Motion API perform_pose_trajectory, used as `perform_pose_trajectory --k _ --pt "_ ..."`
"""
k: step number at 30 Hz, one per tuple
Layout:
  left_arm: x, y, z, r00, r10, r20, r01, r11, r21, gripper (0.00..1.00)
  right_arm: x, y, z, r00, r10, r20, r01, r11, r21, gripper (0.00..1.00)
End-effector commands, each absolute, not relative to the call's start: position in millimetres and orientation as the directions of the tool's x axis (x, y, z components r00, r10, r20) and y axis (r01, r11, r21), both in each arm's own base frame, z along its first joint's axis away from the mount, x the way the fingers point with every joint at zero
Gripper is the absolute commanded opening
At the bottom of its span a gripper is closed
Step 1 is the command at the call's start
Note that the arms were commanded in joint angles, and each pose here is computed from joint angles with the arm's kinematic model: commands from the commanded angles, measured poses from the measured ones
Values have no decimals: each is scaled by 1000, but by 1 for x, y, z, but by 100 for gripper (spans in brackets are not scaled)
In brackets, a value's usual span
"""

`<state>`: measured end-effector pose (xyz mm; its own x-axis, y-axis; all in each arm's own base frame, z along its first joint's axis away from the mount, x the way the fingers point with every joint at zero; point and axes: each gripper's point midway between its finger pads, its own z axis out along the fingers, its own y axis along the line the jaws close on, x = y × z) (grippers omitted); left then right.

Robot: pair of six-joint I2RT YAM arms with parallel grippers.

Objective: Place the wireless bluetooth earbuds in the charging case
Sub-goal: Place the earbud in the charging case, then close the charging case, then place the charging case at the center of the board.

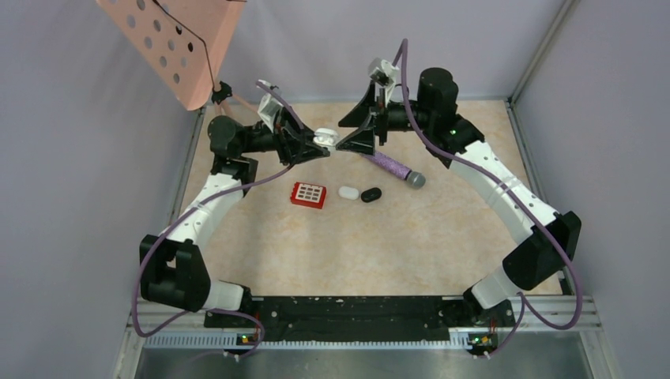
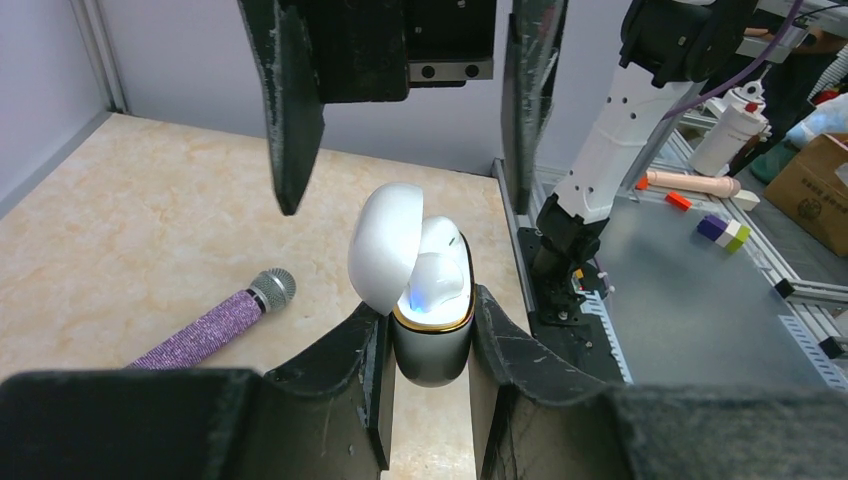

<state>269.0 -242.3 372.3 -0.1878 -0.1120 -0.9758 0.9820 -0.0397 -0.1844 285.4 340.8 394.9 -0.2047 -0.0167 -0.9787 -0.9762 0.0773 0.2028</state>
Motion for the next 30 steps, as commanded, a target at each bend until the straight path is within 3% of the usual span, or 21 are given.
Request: perform_pose_trajectory --k 1,6,9,11,12,15,17,20,24,28,30 --pt "265 -244 376 -153 -116 -981 988 -39 -150 0 256 347 415 -148 -9 -989 -982 -120 148 76" --pt "287 -251 375 -231 -144 -962 972 16 -236 0 253 352 410 -187 -32 -982 -959 -210 190 66" --pt "321 -256 348 -384 -152 -911 906 130 -404 0 254 345 428 -135 4 -991 -979 -156 133 64" --pt "329 -257 318 -454 -111 -884 870 157 -467 0 267 329 432 -89 2 -996 -996 -1 89 64" --pt "328 -257 302 -470 -84 -879 865 154 -478 0 289 313 429 -59 -13 -998 -983 177 56 65" --pt "311 -258 253 -535 16 -845 837 146 -527 0 342 225 413 75 -104 -992 -734 668 -126 76" --pt "286 -262 225 -533 111 -839 845 105 -524 1 353 166 395 94 -166 -982 -563 805 -190 82" --pt "264 -263 187 -521 229 -822 852 88 -516 4 351 128 359 -3 -226 -974 -488 851 -196 83" --pt "242 -256 145 -558 389 -733 808 52 -587 5 348 118 315 -203 -177 -963 -451 890 -69 85" --pt "216 -254 110 -513 586 -627 759 -31 -651 4 350 111 273 -401 -148 -904 -383 924 18 96" --pt "217 -256 96 -558 612 -561 707 -3 -707 8 351 106 261 -440 -155 -885 -364 931 18 98"
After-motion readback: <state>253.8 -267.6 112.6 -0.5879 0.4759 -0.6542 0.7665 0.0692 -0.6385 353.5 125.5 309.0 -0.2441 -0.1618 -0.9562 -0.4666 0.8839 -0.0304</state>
